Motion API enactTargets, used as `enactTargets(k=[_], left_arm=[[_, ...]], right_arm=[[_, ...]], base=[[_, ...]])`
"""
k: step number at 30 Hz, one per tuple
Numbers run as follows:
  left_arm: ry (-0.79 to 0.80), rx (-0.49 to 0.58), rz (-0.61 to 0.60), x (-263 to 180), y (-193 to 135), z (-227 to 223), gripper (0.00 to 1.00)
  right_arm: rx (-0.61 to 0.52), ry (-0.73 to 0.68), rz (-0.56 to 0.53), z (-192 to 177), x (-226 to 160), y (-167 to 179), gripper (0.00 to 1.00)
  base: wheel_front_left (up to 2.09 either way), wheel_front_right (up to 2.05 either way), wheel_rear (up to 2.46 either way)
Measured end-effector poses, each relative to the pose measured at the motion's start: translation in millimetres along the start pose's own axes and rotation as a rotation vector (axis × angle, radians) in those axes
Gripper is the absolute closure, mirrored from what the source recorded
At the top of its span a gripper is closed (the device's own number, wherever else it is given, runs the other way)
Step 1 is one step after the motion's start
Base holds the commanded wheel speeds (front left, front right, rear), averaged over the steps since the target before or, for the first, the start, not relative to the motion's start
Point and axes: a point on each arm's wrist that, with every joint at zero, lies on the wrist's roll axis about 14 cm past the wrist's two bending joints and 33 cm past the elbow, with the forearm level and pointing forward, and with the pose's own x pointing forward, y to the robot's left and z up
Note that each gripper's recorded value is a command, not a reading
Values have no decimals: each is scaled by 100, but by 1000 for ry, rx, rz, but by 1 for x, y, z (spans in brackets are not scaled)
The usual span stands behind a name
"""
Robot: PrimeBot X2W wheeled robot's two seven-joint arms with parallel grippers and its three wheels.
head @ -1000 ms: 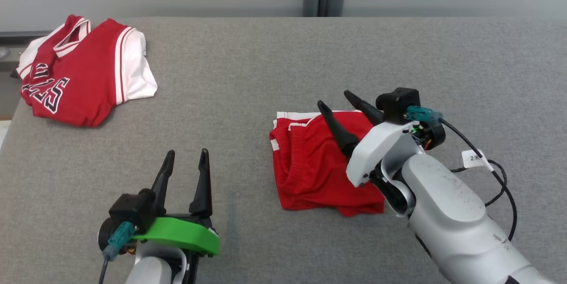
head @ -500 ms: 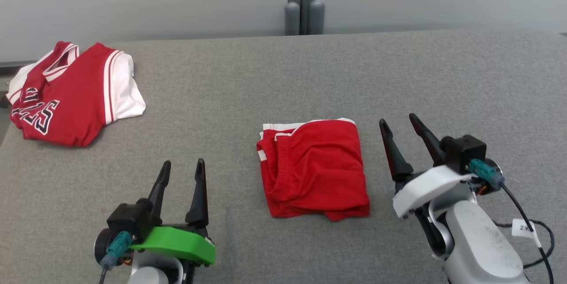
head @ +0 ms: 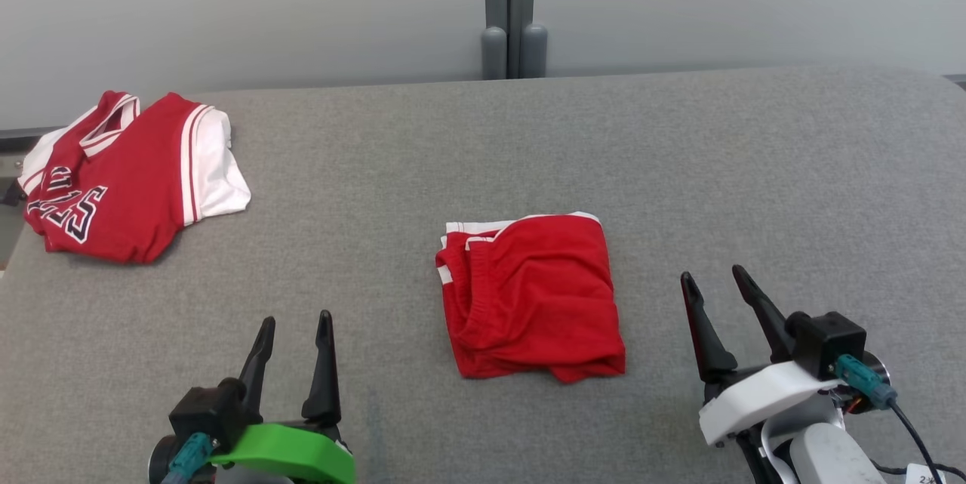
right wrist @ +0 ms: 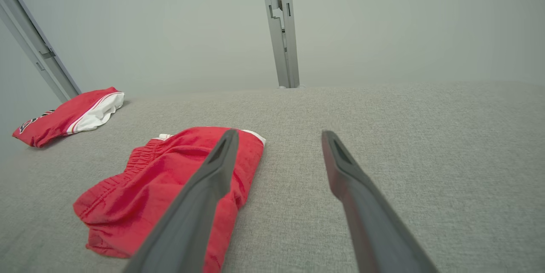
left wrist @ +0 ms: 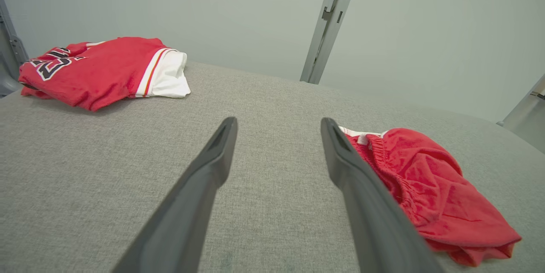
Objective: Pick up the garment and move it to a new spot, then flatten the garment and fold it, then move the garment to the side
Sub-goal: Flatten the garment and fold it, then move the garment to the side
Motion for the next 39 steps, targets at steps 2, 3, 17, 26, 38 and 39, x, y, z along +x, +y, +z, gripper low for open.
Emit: enactTargets(k=[2,3,17,26,38,39], left_arm=[[3,-3,4,-2,1,-1,0],[6,-5,7,-3,2,-2,0],[19,-10,15,-5,2,-7,0],[28,-14,26,-4,5,-10,0],[34,-9,49,7,15,-11,0],[37,-9,54,7,16,-12,0]], right_arm=[[1,2,-4,-1,-3,-1,0],[3,1,-9,-1,-4,-2,0],[4,-2,-40,-1,-10,-12,0],[-23,17,-28,-6,-5,-10,0],[-158,105,112,1,66,25,0],[-157,159,116,-9,69,27,0]], base=[[0,0,0],[0,0,0],[0,0,0],[0,0,0],[0,0,0],[0,0,0]])
